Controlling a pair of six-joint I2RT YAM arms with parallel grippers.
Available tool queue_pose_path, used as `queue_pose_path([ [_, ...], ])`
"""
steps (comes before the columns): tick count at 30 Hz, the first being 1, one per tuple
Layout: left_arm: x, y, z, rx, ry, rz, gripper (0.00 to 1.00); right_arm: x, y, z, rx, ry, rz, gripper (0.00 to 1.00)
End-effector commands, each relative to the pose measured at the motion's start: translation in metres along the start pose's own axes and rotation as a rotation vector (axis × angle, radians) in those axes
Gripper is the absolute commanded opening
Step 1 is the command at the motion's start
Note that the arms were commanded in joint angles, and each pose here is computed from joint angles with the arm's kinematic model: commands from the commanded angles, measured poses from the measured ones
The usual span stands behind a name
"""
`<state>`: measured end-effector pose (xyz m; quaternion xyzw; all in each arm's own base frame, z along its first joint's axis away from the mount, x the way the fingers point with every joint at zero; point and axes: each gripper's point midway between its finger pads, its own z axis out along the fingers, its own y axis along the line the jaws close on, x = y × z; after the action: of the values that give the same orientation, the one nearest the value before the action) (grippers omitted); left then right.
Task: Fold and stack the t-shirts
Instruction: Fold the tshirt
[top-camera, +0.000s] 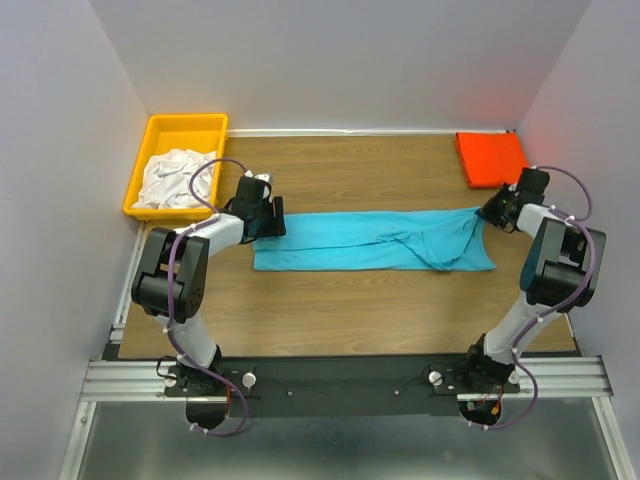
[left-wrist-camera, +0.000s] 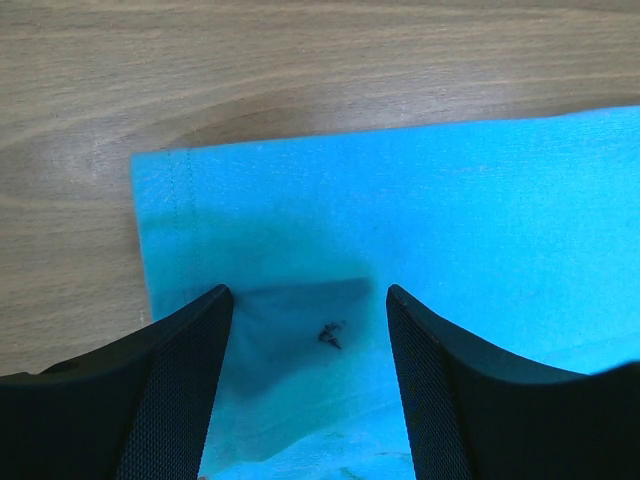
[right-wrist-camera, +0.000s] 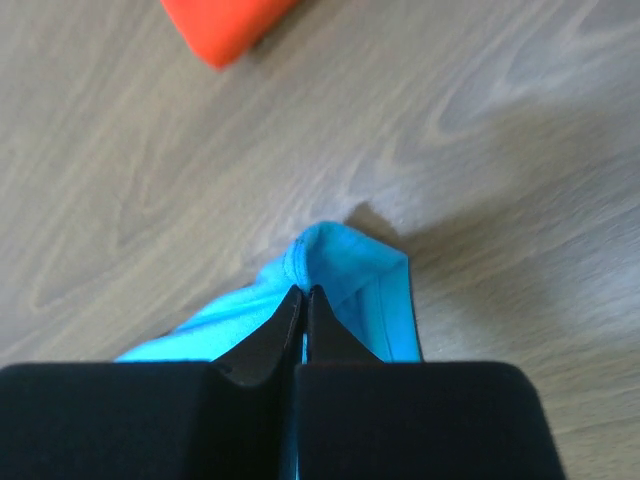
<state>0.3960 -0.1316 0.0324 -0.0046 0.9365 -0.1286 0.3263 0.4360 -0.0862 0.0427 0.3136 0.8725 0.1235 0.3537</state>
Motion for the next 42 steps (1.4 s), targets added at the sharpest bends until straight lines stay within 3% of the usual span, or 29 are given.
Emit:
queue_pose_path([
  [1,0.026,0.022,0.007,-0.085,0.085,-0.004,0.72,-0.034,-0.004,-0.001,-0.017,-0.063,0.020,0.06],
  [13,0.027,0.025,0.008,-0.099,0.090,-0.002,0.72,-0.040,-0.002,0.027,-0.059,-0.009,0.005,0.06],
  [19,0.024,0.024,0.010,-0.098,0.089,0.007,0.72,-0.033,-0.009,0.038,-0.047,0.026,-0.012,0.10],
  [29,0.016,0.021,0.005,-0.090,0.065,0.011,0.73,-0.053,0.000,0.018,-0.041,-0.025,-0.043,0.34],
  [33,0.009,0.026,-0.002,-0.126,0.034,-0.005,0.74,-0.055,0.012,-0.002,-0.065,-0.029,-0.041,0.38],
  [37,-0.010,0.023,-0.016,-0.129,-0.029,-0.002,0.74,-0.033,0.052,-0.034,-0.148,-0.016,-0.061,0.42],
  [42,-0.044,0.009,-0.044,-0.096,-0.138,0.021,0.75,0.019,0.093,-0.053,-0.246,0.062,-0.159,0.60],
])
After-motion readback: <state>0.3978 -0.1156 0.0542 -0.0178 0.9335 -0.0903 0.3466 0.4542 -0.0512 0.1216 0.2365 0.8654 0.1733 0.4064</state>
